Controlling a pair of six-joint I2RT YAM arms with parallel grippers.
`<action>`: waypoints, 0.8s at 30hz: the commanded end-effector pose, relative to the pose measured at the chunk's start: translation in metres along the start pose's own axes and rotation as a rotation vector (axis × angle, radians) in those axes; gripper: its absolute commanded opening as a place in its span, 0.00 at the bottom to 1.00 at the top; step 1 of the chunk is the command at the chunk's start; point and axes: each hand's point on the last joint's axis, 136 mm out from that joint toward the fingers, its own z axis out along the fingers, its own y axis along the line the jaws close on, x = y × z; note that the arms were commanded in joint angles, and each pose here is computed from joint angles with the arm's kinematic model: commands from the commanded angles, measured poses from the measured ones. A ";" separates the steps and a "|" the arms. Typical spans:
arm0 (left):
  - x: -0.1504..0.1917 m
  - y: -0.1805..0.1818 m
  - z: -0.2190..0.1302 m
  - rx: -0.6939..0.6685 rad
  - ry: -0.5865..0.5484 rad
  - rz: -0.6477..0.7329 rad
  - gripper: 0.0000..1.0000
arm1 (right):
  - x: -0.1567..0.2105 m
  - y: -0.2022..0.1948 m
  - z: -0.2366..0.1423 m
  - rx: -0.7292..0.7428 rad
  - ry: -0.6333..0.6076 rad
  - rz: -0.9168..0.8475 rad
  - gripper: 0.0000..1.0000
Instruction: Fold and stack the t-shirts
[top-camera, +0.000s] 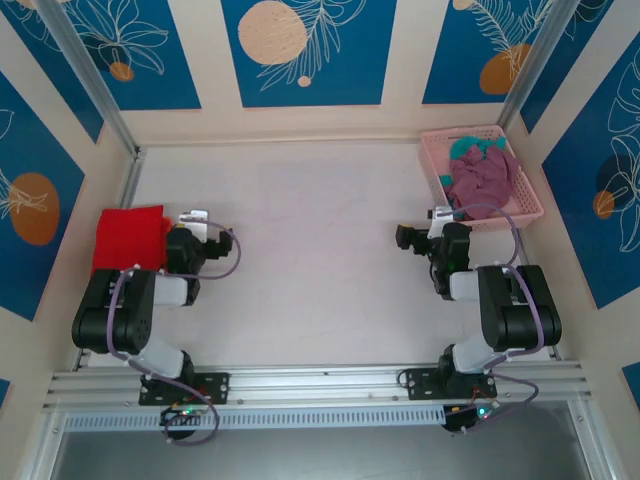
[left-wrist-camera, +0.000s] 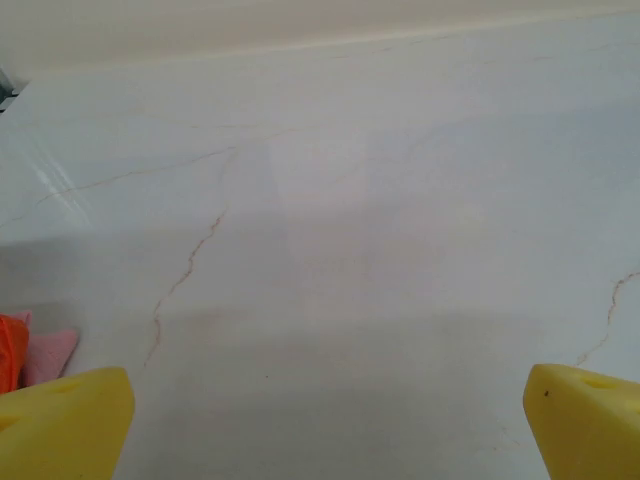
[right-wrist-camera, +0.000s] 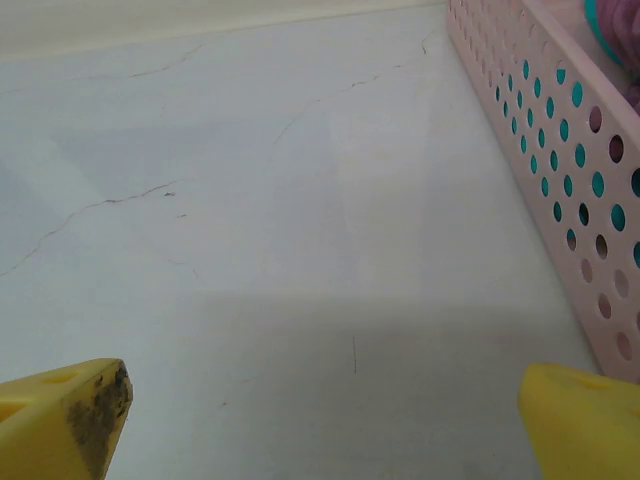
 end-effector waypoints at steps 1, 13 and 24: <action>-0.003 -0.006 0.000 0.029 -0.019 0.013 1.00 | -0.016 -0.002 0.002 0.017 -0.043 -0.024 0.99; -0.003 -0.006 0.000 0.029 -0.019 0.012 1.00 | -0.016 -0.002 0.003 0.015 -0.040 -0.022 0.99; -0.008 -0.009 -0.008 0.042 -0.066 0.019 1.00 | -0.019 0.006 0.000 -0.033 -0.038 -0.031 0.99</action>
